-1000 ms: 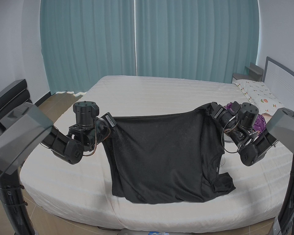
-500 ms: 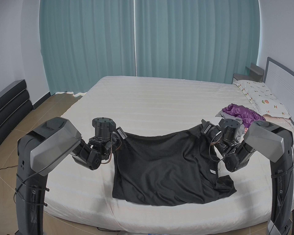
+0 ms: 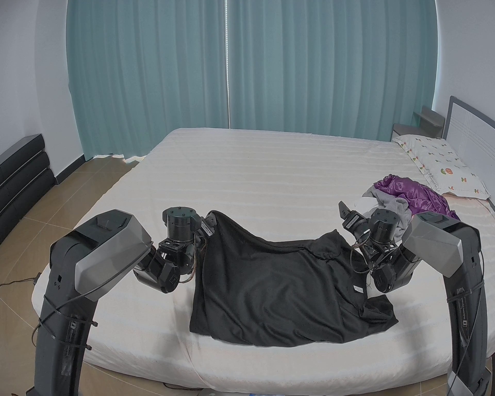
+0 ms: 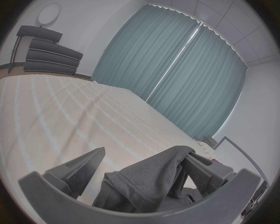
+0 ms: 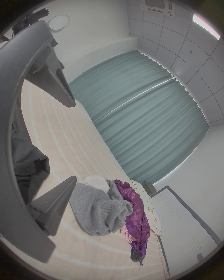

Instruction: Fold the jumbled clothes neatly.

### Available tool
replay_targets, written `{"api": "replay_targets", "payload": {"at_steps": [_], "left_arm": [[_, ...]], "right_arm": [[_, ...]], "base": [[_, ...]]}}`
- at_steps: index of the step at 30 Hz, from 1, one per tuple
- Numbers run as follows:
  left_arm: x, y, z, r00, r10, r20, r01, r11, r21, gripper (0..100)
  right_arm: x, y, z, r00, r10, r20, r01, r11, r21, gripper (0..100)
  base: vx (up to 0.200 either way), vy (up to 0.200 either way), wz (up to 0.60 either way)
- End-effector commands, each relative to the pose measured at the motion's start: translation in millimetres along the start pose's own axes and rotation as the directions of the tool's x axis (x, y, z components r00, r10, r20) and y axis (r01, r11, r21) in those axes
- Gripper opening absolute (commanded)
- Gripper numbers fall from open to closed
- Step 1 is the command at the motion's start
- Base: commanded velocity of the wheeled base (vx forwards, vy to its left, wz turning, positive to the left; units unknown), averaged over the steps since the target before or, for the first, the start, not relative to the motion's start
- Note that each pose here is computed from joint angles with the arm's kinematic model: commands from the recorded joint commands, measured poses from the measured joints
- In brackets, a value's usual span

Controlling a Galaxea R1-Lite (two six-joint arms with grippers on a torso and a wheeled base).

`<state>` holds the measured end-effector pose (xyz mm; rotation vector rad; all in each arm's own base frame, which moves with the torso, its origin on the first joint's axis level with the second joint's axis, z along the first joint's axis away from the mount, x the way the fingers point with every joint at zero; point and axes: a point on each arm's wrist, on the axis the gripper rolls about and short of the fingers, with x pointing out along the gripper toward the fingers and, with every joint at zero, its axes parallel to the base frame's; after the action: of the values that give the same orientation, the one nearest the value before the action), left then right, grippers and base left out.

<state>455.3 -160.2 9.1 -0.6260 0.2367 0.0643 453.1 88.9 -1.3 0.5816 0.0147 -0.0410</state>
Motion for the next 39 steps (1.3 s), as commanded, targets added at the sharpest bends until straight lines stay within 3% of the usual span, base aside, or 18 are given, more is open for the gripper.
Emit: {"api": "replay_targets", "payload": {"at_steps": [1,4,7,9,11,14,18,25,35,39], "left_arm": [[-2.2,9.0,-6.4,0.998,0.041,-0.039,-0.04,0.999,0.029,100],[-13.9,14.6,-6.0,0.995,0.062,-0.079,-0.057,0.997,0.056,100],[-30.4,13.1,14.2,0.991,0.007,-0.135,-0.002,0.999,0.039,100],[-41.2,19.6,14.8,0.977,-0.01,-0.212,0.02,0.999,0.045,100],[-44.9,22.3,13.6,0.972,-0.017,-0.235,0.029,0.998,0.047,100],[-42.0,24.1,24.2,0.98,-0.018,-0.201,0.022,1.0,0.018,100],[-43.6,24.7,31.4,0.981,-0.02,-0.195,-0.005,0.992,-0.126,100],[-55.8,37.3,15.4,0.961,0.007,-0.277,-0.04,0.993,-0.113,100],[-99.6,44.0,28.3,0.942,-0.016,-0.334,-0.032,0.99,-0.136,100],[-125.9,43.7,32.8,0.938,-0.033,-0.344,-0.034,0.982,-0.185,100]], "right_arm": [[-5.0,-2.4,6.1,1.0,-0.014,-0.005,0.014,1.0,0.017,100],[-16.3,-6.1,5.0,0.998,-0.033,-0.053,0.034,0.999,0.014,100],[-34.2,-9.9,15.4,0.994,-0.021,-0.111,0.024,0.999,0.022,100],[-45.9,-8.5,19.5,0.988,-0.003,-0.151,0.011,0.999,0.052,100],[-56.7,-6.2,20.7,0.983,0.01,-0.181,0.005,0.997,0.082,100],[-71.7,-4.9,20.7,0.977,0.012,-0.214,0.011,0.994,0.107,100],[-92.4,-6.7,20.6,0.968,0.033,-0.25,0.003,0.99,0.14,100],[-112.2,-14.3,17.1,0.962,0.046,-0.27,-0.002,0.987,0.161,100],[-137.4,-17.1,23.7,0.951,0.033,-0.307,0.054,0.961,0.271,100],[-144.6,-19.0,24.0,0.946,0.021,-0.323,0.078,0.954,0.289,100]], "base": [[0.0,0.0,0.0],[0.0,0.0,0.0],[0.0,0.0,0.0],[0.0,0.0,0.0],[0.0,0.0,0.0],[0.0,0.0,0.0],[0.0,0.0,0.0],[0.0,0.0,0.0],[0.0,0.0,0.0],[0.0,0.0,0.0]]}}
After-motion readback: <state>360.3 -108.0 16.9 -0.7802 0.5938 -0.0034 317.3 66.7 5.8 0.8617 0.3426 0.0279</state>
